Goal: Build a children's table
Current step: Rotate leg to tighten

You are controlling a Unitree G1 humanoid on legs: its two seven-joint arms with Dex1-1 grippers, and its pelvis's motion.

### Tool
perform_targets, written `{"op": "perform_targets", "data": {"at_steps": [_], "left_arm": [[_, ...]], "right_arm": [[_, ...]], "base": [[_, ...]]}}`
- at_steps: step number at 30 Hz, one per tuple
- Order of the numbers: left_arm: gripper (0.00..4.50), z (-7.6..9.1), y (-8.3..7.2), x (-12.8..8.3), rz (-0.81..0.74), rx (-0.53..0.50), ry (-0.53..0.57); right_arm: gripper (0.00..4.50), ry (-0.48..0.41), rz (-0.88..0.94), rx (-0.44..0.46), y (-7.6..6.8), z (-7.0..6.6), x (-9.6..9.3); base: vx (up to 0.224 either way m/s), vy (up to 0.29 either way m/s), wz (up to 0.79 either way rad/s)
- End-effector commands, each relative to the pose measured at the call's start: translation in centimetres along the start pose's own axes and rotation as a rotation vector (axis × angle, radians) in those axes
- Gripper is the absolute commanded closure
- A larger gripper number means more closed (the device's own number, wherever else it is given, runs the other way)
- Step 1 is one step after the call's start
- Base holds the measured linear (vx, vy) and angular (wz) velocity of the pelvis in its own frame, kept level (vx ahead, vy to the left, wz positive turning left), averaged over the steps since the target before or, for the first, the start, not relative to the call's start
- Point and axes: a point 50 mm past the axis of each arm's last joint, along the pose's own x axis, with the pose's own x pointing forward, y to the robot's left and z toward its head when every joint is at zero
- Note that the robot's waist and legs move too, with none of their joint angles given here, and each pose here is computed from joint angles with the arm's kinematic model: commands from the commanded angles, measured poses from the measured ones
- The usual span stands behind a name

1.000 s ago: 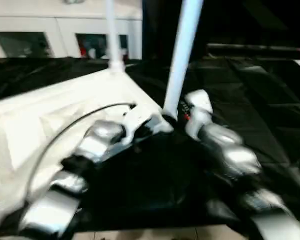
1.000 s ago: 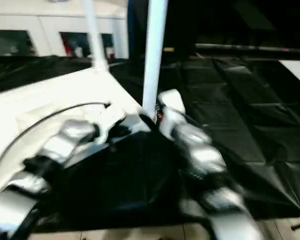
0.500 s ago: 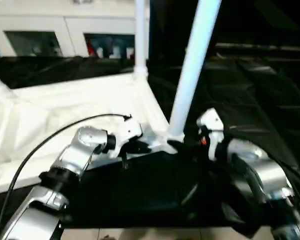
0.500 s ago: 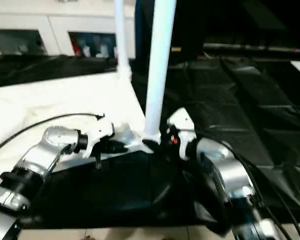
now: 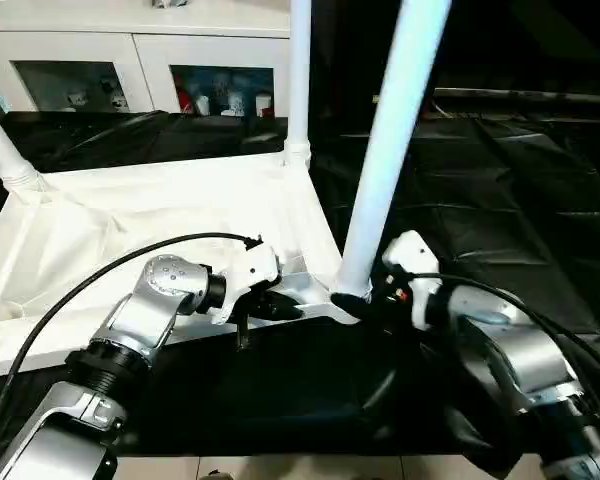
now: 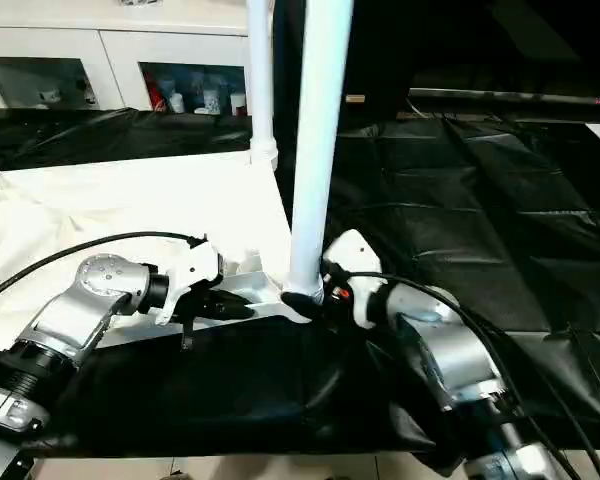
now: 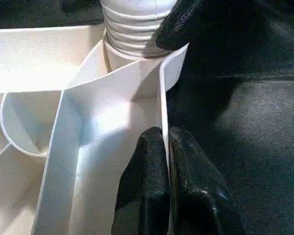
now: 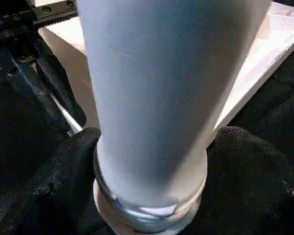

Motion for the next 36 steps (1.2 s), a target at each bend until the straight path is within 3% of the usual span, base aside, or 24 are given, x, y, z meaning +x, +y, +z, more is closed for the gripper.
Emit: {"op": "perform_targets", "data": {"at_steps": [1, 5, 17, 23, 27, 28, 31, 36], "left_arm": [[4.50, 2.2, -0.3, 0.2, -0.054, 0.073, -0.086], [4.50, 2.0, -0.2, 0.1, -0.044, 0.069, -0.075], [4.50, 1.9, -0.1, -0.1, -0.027, 0.062, -0.071], [4.50, 1.8, 0.0, -0.1, -0.022, 0.059, -0.072], [4.50, 1.6, 0.4, 0.3, 0.043, 0.030, -0.070], [4.50, 1.5, 1.0, 0.8, 0.122, 0.017, -0.063], [4.50, 1.4, 1.7, 1.8, 0.223, -0.034, -0.057], [4.50, 1.7, 2.7, 4.1, 0.380, -0.102, -0.030]], "right_arm": [[0.50, 0.004, -0.012, -0.015, -0.3, 0.2, -0.1], [0.50, 0.013, 0.001, -0.023, -0.3, 0.0, 0.3], [1.64, 0.011, 0.037, -0.010, -0.2, -0.4, 0.5], [1.73, 0.006, 0.039, 0.000, -0.1, -0.7, 0.6], [1.74, -0.015, -0.045, 0.083, 0.1, -1.7, 1.1], [1.74, -0.022, -0.135, 0.144, -0.1, -2.3, 1.5], [1.75, -0.012, -0.268, 0.204, -0.2, -3.2, 2.5], [1.75, 0.009, -0.487, 0.301, -0.4, -3.4, 4.7]], "base": [[0.000, 0.000, 0.00], [0.000, 0.000, 0.00], [0.000, 0.000, 0.00], [0.000, 0.000, 0.00], [0.000, 0.000, 0.00], [0.000, 0.000, 0.00], [0.000, 0.000, 0.00], [0.000, 0.000, 0.00]]}}
